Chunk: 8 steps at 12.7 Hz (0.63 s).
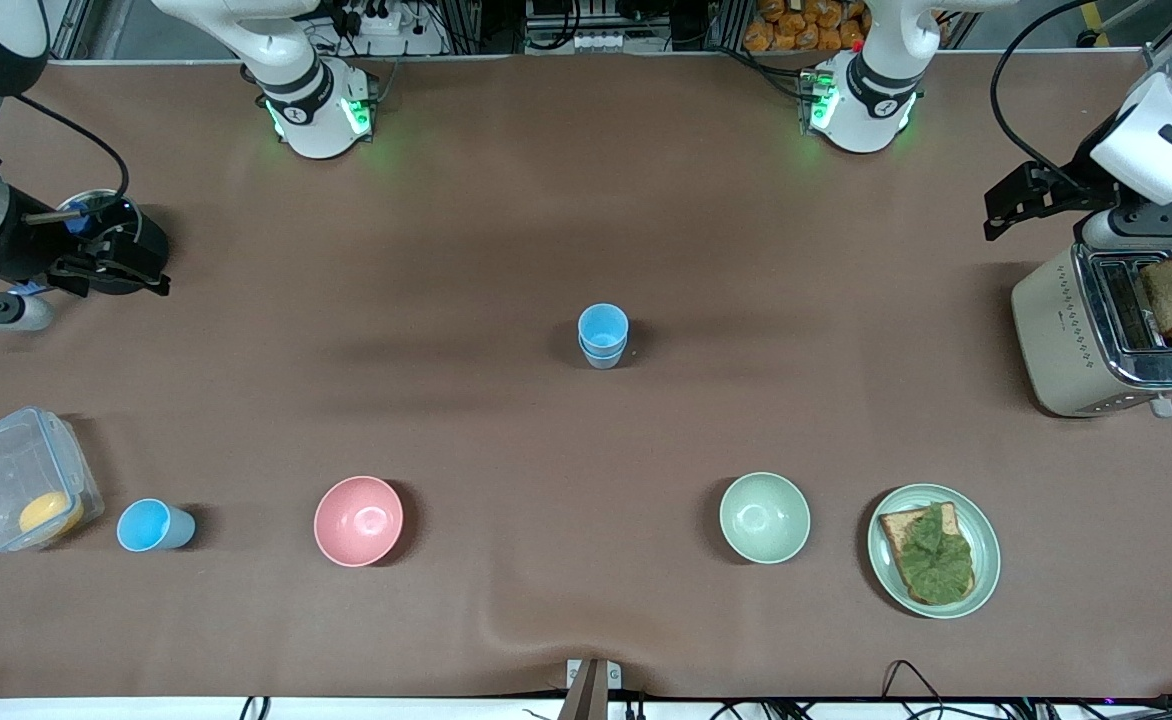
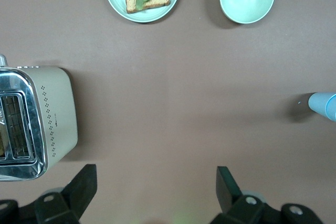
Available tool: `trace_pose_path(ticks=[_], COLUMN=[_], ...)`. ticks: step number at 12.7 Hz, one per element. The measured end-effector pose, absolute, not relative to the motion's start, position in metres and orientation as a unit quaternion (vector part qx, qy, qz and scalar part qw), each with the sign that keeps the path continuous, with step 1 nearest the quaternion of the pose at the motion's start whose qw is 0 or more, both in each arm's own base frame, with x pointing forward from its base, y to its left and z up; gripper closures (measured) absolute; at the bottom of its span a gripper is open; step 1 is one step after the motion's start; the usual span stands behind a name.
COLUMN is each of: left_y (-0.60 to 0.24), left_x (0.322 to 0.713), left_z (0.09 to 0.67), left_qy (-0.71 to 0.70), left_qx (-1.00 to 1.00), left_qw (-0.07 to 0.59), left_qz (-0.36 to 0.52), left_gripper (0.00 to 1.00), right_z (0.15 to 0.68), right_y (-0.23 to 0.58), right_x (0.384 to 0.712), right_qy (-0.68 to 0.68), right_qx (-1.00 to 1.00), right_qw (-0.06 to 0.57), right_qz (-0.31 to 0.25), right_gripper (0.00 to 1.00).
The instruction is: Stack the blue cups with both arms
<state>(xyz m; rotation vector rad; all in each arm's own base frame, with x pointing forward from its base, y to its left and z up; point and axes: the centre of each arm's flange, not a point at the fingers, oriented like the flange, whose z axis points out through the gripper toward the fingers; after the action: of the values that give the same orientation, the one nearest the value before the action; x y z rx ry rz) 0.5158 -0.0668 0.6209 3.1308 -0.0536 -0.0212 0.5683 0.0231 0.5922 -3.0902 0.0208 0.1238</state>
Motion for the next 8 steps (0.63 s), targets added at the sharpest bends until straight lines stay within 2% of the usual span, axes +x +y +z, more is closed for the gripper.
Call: trace_pose_path(ticks=[8], left_y=[-0.0628], left_x=[0.5150], left_z=[0.6210], left_qy=[-0.010], left_qx=[1.000], left_qw=[0.005], left_qz=[-0.011], left_gripper=[0.00], right_z=[0.5923], right_y=[0.0235], right_x=[0.5684], right_qy=[0.006], right_qx=[-0.999], right_qw=[0.024], right_qz=[0.039], right_gripper=[0.00])
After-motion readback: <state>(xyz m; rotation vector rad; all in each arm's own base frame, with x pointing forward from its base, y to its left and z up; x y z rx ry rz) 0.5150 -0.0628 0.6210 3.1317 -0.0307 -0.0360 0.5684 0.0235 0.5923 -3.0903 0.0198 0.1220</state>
